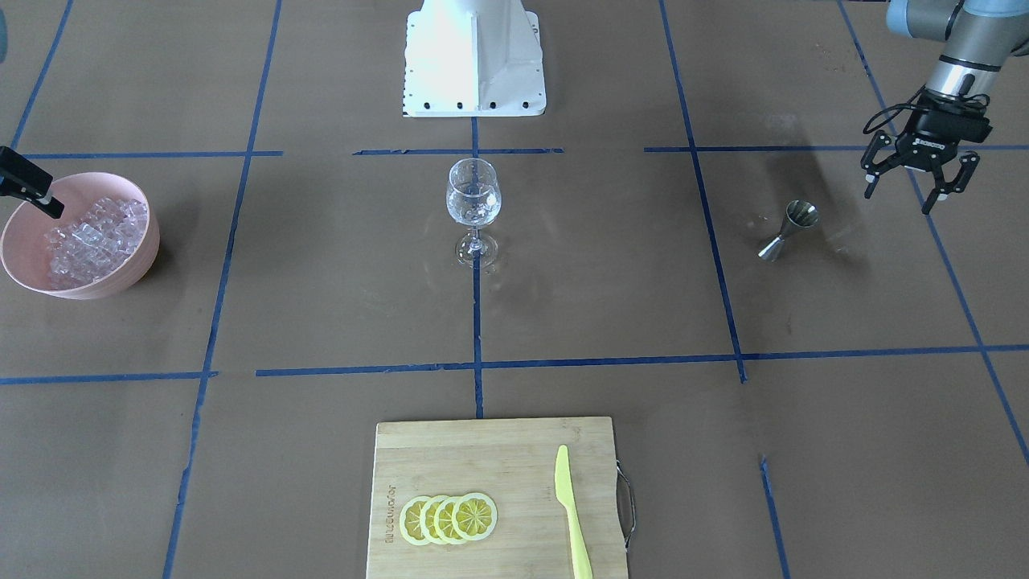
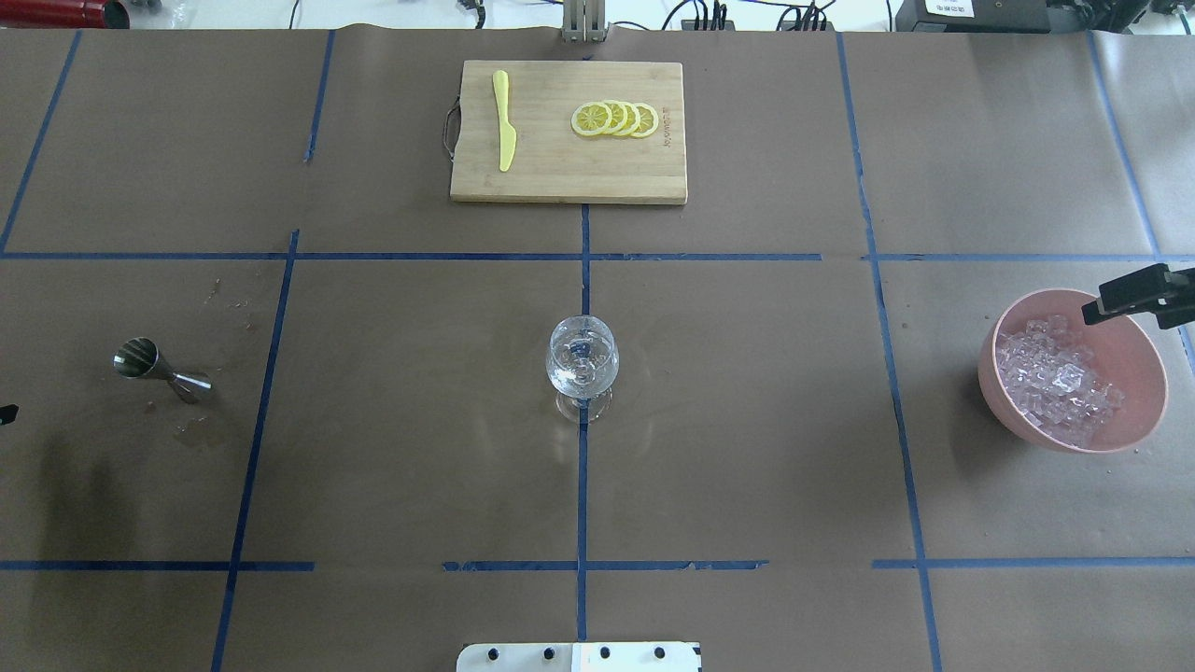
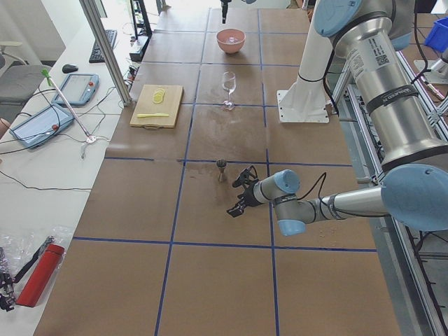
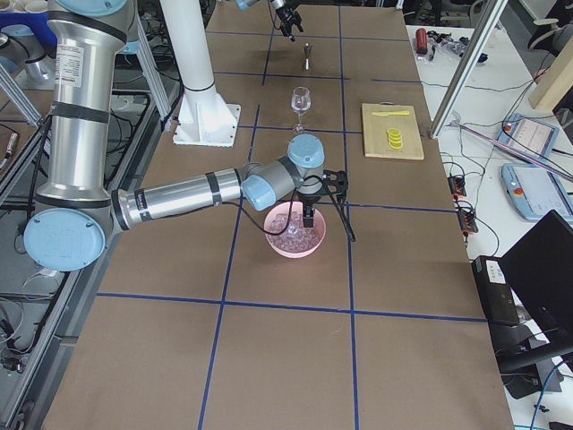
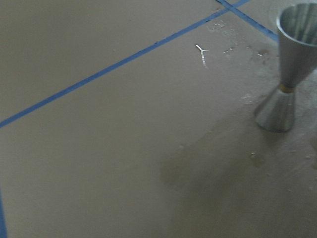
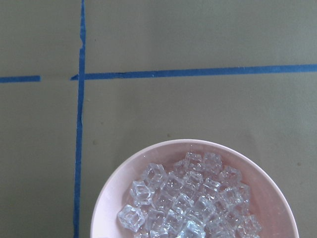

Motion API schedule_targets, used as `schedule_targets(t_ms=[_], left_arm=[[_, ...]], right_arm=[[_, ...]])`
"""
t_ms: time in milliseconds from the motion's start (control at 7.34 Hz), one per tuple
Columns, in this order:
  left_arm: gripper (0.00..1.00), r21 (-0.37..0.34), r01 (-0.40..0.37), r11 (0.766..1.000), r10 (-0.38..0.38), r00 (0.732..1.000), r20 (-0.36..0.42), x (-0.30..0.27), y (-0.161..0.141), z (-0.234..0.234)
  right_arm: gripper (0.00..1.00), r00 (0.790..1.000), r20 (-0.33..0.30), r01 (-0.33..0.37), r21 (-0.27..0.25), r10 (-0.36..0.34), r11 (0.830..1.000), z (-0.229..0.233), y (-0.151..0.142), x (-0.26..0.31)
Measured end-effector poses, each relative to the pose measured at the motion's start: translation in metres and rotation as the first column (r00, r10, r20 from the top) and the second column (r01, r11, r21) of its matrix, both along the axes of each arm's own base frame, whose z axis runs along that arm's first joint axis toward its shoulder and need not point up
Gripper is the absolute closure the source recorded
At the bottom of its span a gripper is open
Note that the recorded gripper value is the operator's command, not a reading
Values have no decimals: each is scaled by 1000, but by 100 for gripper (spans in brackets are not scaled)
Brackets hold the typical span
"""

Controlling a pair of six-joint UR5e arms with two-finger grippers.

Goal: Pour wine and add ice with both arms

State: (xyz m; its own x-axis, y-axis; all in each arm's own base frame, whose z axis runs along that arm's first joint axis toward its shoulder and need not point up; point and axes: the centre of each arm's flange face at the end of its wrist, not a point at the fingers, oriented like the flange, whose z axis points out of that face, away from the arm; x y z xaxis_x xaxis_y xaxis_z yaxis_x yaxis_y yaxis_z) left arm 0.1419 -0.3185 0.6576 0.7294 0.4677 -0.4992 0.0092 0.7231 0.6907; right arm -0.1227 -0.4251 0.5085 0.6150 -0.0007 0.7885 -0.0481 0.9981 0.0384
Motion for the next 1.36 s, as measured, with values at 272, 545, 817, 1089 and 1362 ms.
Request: schedule_targets(t_ms=[272,545,817,1089,1362], left_arm=[[0,-147,-2,989,-5,999,-51,-40,-42,-3],[0,-251,-18,968,-12,993,-121,-68,-65,-8],[0,-273,-26,962,-13,990,-140,-74,-69,-9],[0,-269,-26,963,-14,989,-145,-75,-70,-11],[0,-266,-26,964,-14,989,-147,-75,-69,-11]], right_arm=[[0,999,-34,-11,-80,9,997,19,7,-19],[1,996,-56,-78,-192,69,978,25,12,-37],[3,992,-81,-113,-252,95,961,32,16,-51],[10,990,-98,-127,-305,102,944,37,19,-67],[30,988,-111,-135,-329,104,935,45,20,-73]])
